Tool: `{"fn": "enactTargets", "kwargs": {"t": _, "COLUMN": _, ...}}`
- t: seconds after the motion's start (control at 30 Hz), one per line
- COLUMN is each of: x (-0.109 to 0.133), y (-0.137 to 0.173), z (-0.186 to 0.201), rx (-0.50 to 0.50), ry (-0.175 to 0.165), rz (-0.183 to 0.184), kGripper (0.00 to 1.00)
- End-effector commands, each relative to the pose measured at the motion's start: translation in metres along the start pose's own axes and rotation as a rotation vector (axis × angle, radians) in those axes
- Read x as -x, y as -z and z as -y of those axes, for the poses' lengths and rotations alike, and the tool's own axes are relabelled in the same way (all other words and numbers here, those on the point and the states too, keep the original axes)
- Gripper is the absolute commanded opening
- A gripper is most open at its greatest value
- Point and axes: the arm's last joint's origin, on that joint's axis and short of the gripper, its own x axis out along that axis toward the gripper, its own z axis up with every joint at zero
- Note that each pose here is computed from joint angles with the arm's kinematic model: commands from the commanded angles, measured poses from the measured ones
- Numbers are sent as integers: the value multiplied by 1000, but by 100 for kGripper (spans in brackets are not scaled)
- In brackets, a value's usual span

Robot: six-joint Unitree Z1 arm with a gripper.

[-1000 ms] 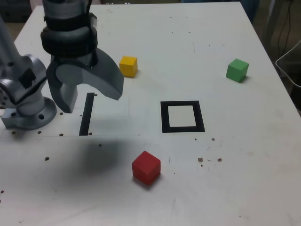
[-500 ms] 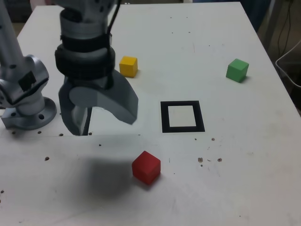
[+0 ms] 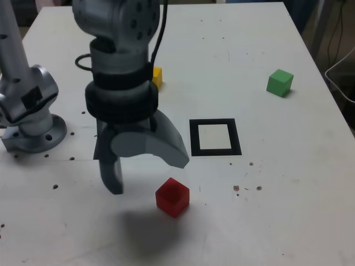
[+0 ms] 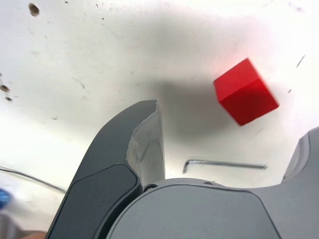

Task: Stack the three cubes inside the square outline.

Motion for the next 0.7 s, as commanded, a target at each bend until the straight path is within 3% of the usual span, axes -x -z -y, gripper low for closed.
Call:
{"fn": "enactTargets", "kwargs": {"t": 0.0, "x": -4, "y": -2, "z": 2, "rx": 36, "ry": -13, "rz": 5, "kGripper": 93}}
{"fn": "enactTargets", "kwargs": {"t": 0.5, "x": -50, "y": -29, "z": 22, "rx": 171, "ry": -29, "rz": 2, "kGripper": 93}}
{"fn": "enactTargets", "kwargs": {"t": 0.67, "x": -62, "y": -39, "z": 28, "rx": 196, "ry": -29, "rz": 21, "kGripper": 90}}
